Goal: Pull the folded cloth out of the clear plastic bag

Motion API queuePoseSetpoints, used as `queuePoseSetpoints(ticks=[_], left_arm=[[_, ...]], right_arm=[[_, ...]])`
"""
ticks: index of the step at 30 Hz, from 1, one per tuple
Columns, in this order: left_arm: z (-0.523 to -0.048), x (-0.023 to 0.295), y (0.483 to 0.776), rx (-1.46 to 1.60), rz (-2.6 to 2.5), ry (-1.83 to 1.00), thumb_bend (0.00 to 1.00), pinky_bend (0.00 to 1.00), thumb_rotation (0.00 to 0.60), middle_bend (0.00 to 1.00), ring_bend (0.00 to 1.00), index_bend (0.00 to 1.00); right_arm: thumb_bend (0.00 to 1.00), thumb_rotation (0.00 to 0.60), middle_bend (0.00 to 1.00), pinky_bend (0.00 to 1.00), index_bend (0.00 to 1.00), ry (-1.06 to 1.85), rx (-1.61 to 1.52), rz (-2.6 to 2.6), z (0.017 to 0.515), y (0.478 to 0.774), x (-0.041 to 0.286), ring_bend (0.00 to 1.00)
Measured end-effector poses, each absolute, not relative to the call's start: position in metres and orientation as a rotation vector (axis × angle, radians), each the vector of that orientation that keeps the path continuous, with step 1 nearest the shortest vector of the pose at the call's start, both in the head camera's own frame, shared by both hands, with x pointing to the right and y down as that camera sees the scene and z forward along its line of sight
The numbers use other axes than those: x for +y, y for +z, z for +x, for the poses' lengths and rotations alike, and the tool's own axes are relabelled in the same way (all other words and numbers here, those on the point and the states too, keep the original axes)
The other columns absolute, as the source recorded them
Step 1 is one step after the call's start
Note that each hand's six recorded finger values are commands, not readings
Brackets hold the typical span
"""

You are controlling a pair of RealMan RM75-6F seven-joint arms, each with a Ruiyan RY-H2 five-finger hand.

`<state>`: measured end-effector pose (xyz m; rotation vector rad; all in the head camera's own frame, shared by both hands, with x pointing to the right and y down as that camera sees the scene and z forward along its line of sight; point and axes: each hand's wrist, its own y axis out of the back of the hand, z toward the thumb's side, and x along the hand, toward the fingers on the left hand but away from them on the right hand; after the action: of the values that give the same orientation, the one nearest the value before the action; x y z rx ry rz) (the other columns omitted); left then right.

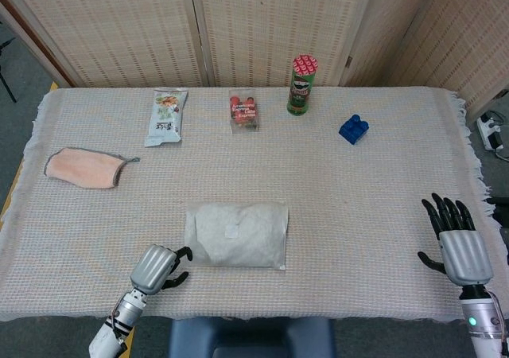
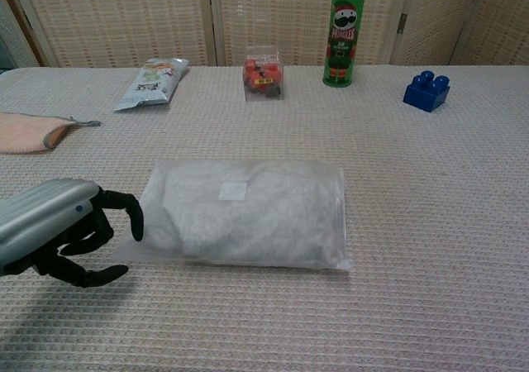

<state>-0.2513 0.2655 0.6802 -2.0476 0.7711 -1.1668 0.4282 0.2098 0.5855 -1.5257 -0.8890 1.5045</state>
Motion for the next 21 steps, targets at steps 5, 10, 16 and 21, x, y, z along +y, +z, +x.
queuePoseSetpoints(ticks=[5, 10, 16, 21], left_arm=[[-0.2494, 0.2634, 0.6850, 0.769, -2.026, -1.188, 0.22, 1.00, 0.600, 1.00, 1.00, 0.49], [-0.2506, 0.2589, 0.6836, 0.796, -1.991, -1.177, 0.20, 1.00, 0.600, 1.00, 1.00, 0.49], [-0.2543, 0.2565, 0.6820, 0.795, -1.919, -1.145, 0.20, 1.00, 0.600, 1.00, 1.00, 0.50], [-0.2574, 0.2611, 0.6870, 0.771, -1.894, -1.143, 0.20, 1.00, 0.600, 1.00, 1.00, 0.50]], right_arm=[[0.09, 0.600, 0.00, 0.00, 0.03, 1.509, -0.889, -1.524, 0.4297, 0.5850, 0.2089, 0.00], [0.09, 0.600, 0.00, 0.00, 0.03, 1.511, -0.890, -1.525, 0.4303, 0.5844, 0.2087, 0.00], [0.09, 0.600, 0.00, 0.00, 0.03, 1.506, -0.883, -1.548, 0.4281, 0.5840, 0.2106, 0.00], [0.09, 0.600, 0.00, 0.00, 0.03, 1.502, -0.878, -1.576, 0.4263, 0.5832, 0.2122, 0.00]])
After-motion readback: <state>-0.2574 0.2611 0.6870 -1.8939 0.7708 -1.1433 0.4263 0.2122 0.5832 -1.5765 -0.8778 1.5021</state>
